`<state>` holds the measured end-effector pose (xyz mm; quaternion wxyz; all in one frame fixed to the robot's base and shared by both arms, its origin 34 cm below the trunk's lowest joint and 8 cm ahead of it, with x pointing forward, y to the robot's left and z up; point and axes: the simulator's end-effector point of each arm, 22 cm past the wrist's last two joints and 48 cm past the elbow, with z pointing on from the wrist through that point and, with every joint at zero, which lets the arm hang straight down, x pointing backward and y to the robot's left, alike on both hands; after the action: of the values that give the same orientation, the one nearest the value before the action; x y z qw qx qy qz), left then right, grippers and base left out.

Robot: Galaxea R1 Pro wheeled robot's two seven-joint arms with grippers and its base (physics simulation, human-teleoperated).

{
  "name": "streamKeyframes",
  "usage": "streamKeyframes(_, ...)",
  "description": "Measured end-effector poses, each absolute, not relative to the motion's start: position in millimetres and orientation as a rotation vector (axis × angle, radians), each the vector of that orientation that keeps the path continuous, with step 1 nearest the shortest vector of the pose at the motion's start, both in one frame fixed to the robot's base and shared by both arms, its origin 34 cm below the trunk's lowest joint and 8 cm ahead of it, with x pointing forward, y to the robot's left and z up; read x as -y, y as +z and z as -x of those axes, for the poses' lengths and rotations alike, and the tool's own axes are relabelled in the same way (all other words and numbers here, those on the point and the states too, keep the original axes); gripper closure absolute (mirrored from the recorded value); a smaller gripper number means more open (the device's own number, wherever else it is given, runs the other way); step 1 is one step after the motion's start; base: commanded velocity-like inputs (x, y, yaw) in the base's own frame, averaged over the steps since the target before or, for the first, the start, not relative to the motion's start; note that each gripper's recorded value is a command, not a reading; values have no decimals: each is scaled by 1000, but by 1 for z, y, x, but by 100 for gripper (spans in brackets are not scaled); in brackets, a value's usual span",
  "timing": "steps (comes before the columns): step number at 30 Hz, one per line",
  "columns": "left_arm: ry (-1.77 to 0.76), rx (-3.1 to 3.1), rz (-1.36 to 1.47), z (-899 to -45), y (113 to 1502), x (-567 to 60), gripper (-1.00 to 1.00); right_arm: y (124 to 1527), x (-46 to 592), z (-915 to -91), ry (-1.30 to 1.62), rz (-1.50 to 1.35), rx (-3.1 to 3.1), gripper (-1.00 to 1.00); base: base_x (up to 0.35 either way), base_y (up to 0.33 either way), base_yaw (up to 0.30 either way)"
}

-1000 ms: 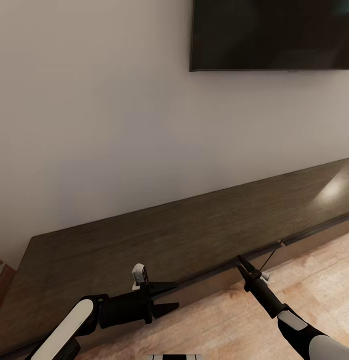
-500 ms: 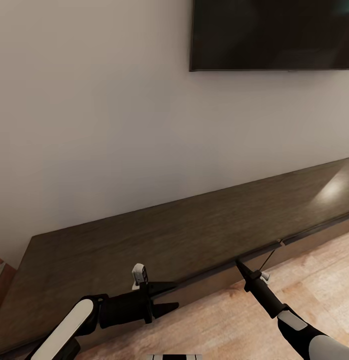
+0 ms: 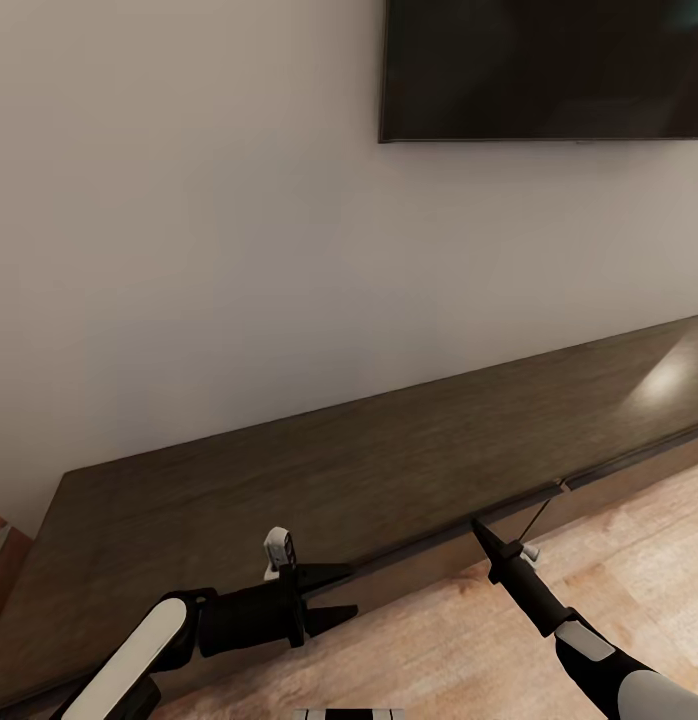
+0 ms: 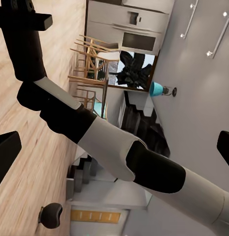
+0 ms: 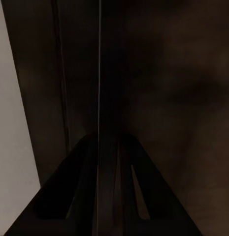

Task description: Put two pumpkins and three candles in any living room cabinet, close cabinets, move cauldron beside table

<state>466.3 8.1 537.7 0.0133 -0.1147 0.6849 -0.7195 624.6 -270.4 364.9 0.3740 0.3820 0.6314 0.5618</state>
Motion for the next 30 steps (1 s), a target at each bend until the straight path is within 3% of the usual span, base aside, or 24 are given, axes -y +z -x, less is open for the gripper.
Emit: streamKeyframes(30, -2241, -2133, 358, -467, 538, -8, -100, 365, 271, -624, 1432, -971, -1613, 100, 0, 0, 0)
